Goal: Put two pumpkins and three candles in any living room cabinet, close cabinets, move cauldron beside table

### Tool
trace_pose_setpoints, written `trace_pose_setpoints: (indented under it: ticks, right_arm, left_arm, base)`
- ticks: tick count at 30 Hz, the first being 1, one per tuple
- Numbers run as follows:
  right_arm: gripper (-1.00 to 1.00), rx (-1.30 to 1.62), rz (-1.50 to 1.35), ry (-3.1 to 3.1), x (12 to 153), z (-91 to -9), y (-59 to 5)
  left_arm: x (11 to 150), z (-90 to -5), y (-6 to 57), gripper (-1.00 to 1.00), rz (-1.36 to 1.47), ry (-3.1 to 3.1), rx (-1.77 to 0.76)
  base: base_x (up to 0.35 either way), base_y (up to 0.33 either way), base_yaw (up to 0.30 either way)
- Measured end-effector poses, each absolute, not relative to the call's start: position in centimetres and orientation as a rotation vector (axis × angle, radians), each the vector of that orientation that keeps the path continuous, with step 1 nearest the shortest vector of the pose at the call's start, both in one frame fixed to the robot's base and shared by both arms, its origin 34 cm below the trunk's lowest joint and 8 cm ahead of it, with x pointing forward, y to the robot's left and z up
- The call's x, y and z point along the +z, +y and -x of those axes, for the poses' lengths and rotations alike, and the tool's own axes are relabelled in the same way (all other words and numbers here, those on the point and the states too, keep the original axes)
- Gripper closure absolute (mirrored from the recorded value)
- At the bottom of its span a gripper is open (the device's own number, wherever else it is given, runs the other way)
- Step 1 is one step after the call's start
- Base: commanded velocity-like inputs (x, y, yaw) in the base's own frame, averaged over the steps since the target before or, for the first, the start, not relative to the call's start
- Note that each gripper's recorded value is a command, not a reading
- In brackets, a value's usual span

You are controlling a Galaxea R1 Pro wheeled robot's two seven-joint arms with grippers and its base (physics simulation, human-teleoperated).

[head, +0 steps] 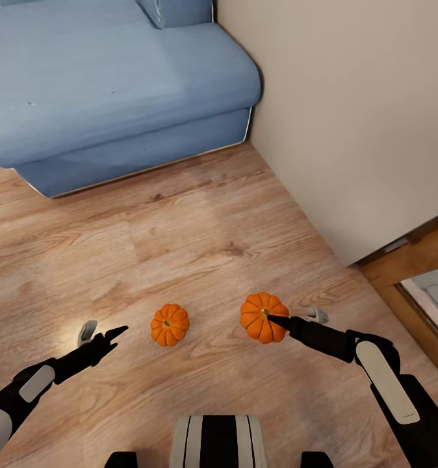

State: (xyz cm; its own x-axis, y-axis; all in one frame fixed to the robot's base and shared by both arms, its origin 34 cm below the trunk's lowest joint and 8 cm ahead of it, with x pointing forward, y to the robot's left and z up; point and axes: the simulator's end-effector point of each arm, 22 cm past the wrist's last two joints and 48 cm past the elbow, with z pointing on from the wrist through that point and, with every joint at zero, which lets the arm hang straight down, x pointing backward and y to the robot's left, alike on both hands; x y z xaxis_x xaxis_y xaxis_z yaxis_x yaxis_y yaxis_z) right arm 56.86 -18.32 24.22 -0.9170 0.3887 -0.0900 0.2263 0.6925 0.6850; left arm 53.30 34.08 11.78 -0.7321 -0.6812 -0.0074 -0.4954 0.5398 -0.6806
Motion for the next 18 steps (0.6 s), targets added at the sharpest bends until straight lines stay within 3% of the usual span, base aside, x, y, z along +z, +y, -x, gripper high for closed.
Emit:
trace_pose_setpoints:
  ticks: [7,18]
  right_arm:
    - [1.00,1.038,-0.493,2.676,24.21,-56.85,-18.32]
    - [1.00,1.037,-0.492,2.676,24.22,-56.86,-18.32]
  left_arm:
    - [11.78,-53.31,34.10,-1.00,0.981,2.508,-0.980]
    - [11.71,-53.25,34.17,-1.00,0.983,2.511,-0.974]
  base:
    - [0.004,-0.079,0.000]
    - [0.108,-0.139,0.000]
